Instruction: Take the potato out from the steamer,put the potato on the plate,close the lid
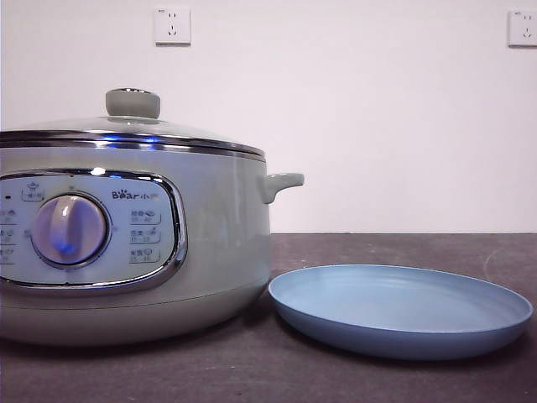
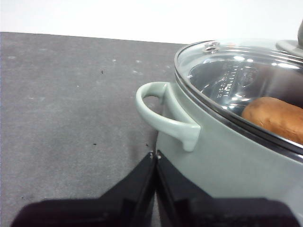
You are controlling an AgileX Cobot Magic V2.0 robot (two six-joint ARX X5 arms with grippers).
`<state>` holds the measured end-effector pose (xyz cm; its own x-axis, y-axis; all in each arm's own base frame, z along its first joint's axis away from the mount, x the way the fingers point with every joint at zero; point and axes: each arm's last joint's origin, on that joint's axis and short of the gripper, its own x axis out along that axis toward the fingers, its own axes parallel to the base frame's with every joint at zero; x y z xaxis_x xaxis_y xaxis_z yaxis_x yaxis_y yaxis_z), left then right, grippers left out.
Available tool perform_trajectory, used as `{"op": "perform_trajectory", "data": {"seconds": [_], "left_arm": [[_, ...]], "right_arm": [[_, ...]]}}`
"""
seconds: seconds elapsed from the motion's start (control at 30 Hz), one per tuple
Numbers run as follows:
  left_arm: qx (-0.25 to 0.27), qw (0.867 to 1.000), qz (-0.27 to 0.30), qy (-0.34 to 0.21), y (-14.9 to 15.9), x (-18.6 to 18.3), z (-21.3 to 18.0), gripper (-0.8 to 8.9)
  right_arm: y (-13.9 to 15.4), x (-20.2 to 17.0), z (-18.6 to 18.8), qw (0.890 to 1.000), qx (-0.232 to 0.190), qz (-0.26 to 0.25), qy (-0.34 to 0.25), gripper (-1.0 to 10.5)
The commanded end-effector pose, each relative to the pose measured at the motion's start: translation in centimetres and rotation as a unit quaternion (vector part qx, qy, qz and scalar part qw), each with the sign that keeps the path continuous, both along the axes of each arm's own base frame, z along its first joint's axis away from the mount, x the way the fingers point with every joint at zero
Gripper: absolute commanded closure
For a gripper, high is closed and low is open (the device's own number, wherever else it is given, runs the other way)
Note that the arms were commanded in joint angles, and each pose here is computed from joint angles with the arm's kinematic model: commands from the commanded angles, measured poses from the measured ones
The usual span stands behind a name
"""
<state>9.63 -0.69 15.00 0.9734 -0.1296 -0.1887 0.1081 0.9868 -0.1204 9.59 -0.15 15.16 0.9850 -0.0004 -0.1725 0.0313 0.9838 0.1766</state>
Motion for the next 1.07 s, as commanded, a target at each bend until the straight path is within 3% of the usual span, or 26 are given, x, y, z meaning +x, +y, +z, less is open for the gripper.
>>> {"op": "perform_trajectory", "data": {"seconds": [0.03, 0.27, 0.57, 0.8, 1.07], "left_arm": [[-0.001, 1.000, 0.003, 0.002, 0.0, 0.0, -0.4, 8.17], [-0.002, 1.000, 0.002, -0.007, 0.0, 0.1, -0.2, 8.17], [-0.084, 0.996, -0.014, -0.011, -0.2, 0.1, 0.1, 8.19], [-0.139, 0.989, -0.048, -0.005, -0.5, -0.2, 1.5, 8.19], [-0.141, 0.987, -0.061, -0.041, -0.5, -1.3, 6.4, 8.19]], "right_arm": [[0.0, 0.0, -0.4, 1.000, 0.005, -0.002, 0.007, 9.5], [0.0, 0.1, -0.3, 1.000, 0.010, -0.002, 0.001, 9.5], [0.1, 0.1, -0.1, 0.993, 0.121, -0.001, -0.003, 9.5], [0.3, -0.1, 2.1, 0.991, 0.129, 0.036, -0.016, 9.6], [0.4, 0.6, 8.6, 0.990, 0.125, 0.057, -0.030, 9.6]]}}
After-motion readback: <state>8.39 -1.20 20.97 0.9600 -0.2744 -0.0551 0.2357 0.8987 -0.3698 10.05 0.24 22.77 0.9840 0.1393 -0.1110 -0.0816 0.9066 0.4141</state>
